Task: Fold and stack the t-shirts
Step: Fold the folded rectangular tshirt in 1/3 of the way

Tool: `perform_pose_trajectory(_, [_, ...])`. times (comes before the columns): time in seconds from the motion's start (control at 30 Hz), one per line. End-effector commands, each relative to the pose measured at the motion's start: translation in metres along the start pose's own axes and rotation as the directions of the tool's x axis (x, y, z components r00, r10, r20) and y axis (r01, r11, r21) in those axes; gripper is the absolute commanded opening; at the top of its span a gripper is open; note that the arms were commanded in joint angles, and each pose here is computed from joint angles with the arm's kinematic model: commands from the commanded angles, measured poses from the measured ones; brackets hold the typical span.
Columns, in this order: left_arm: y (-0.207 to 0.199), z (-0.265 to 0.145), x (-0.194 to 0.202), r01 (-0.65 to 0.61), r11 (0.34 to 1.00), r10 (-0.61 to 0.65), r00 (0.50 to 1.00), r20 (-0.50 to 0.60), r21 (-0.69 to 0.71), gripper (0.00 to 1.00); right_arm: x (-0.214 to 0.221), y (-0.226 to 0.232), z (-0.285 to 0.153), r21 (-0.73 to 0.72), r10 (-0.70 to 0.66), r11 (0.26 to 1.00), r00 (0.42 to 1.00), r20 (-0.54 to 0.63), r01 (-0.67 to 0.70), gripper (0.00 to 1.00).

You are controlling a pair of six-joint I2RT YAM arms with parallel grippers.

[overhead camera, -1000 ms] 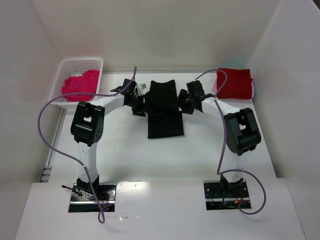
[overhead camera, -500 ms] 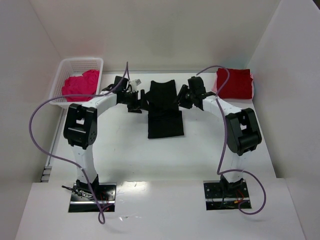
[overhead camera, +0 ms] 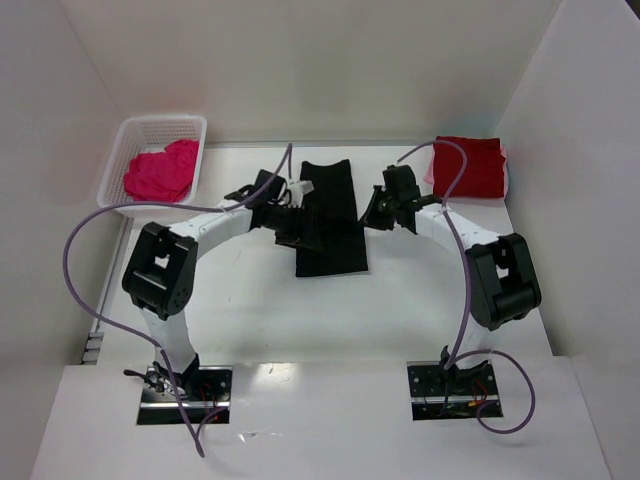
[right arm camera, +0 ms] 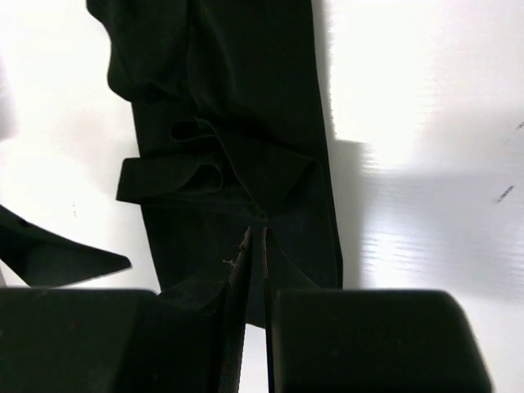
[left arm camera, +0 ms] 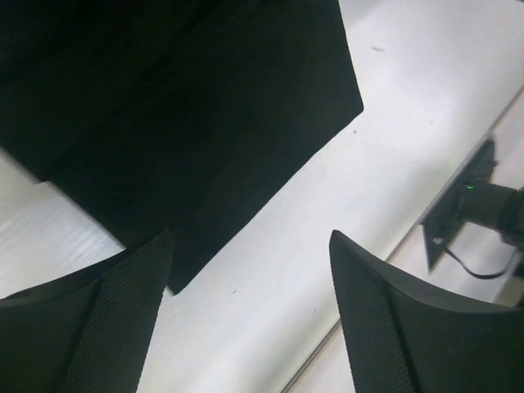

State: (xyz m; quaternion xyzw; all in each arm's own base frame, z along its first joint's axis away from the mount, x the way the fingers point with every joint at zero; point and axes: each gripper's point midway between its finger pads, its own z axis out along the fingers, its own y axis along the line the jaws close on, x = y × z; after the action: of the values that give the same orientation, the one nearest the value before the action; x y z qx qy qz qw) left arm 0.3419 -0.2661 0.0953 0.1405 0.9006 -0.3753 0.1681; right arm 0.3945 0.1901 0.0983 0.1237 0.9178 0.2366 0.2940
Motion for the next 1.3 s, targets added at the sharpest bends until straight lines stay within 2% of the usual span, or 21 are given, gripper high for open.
perform_pose_trajectory(0.0, [-0.009,0.011,-0.011,-0.06,0.994,0.063,0.998,0.03,-0.092,0.85,0.0,-0.003,-0.013,0.041,-0.037,0.999,0.999,0.027,0.036,0.14])
perform_pose_trajectory(0.1, [0.0,0.023,-0.011,-0.04,0.975,0.051,0.998,0.043,-0.22,0.92,-0.003,-0.013,-0.019,0.098,-0.017,0.995,0.998,0.06,0.011,0.14])
perform_pose_trajectory(0.17, [-0.005,0.038,-0.01,-0.016,0.969,0.029,0.998,0.052,-0.247,0.96,-0.012,-0.013,-0.029,0.111,-0.01,0.994,0.994,0.111,-0.003,0.15])
perform_pose_trajectory(0.27, [0.005,0.059,-0.003,0.06,0.951,-0.042,0.997,0.066,-0.303,0.96,-0.019,-0.01,-0.046,0.104,-0.003,0.994,0.987,0.162,-0.014,0.18])
perform_pose_trajectory(0.47, [0.016,0.091,0.0,0.092,0.909,-0.06,0.994,0.091,-0.407,0.96,-0.017,-0.01,-0.074,0.085,0.028,0.995,0.977,0.211,-0.047,0.22])
perform_pose_trajectory(0.63, [0.018,0.092,-0.025,0.135,0.889,-0.061,0.982,0.178,-0.438,0.96,-0.012,-0.01,-0.094,0.059,0.038,0.997,0.971,0.238,-0.053,0.22])
perform_pose_trajectory(0.73, [0.022,0.096,-0.034,0.139,0.872,-0.06,0.982,0.181,-0.47,0.96,-0.008,-0.013,-0.097,0.059,0.038,0.997,0.97,0.239,-0.053,0.22])
perform_pose_trajectory(1.17, [0.062,0.084,-0.058,0.197,0.715,-0.013,0.963,0.269,-0.671,0.97,-0.005,-0.013,-0.106,0.042,0.057,0.997,0.966,0.253,-0.069,0.23])
perform_pose_trajectory(1.27, [0.062,0.078,-0.07,0.209,0.696,0.013,0.953,0.303,-0.687,0.98,-0.003,-0.014,-0.107,0.042,0.057,0.997,0.966,0.253,-0.069,0.23])
